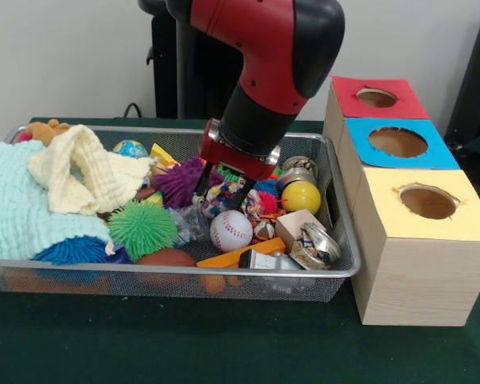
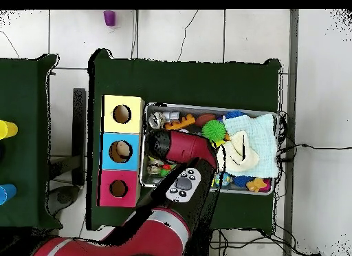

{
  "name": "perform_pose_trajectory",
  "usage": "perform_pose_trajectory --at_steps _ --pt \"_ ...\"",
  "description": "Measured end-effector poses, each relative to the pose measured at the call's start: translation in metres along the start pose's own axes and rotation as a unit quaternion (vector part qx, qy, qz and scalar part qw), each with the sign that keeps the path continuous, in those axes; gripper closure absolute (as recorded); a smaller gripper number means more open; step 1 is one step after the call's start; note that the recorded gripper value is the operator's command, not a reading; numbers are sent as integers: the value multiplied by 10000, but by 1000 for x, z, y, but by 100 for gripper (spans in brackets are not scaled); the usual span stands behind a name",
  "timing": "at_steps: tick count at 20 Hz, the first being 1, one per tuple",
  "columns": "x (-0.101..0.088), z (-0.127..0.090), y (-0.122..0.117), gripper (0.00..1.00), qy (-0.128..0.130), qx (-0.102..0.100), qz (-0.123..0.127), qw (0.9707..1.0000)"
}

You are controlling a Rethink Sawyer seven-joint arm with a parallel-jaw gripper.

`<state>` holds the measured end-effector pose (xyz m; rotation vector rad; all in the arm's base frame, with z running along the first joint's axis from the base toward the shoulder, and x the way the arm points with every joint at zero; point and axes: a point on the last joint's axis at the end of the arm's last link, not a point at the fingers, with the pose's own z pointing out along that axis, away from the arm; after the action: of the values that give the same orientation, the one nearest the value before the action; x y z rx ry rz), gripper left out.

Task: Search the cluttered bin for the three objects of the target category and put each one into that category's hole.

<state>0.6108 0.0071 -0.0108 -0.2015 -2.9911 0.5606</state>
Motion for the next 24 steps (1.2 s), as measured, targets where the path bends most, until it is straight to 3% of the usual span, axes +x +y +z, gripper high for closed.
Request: perform_pose_trajectory --at_steps 9,20,24 --pt "-19 -6 1 0 -148 126 -136 9997" --pt "-6 16 -13 0 -31 654 -412 9970" --pt "0 29 -10 0 -134 845 -560 9948"
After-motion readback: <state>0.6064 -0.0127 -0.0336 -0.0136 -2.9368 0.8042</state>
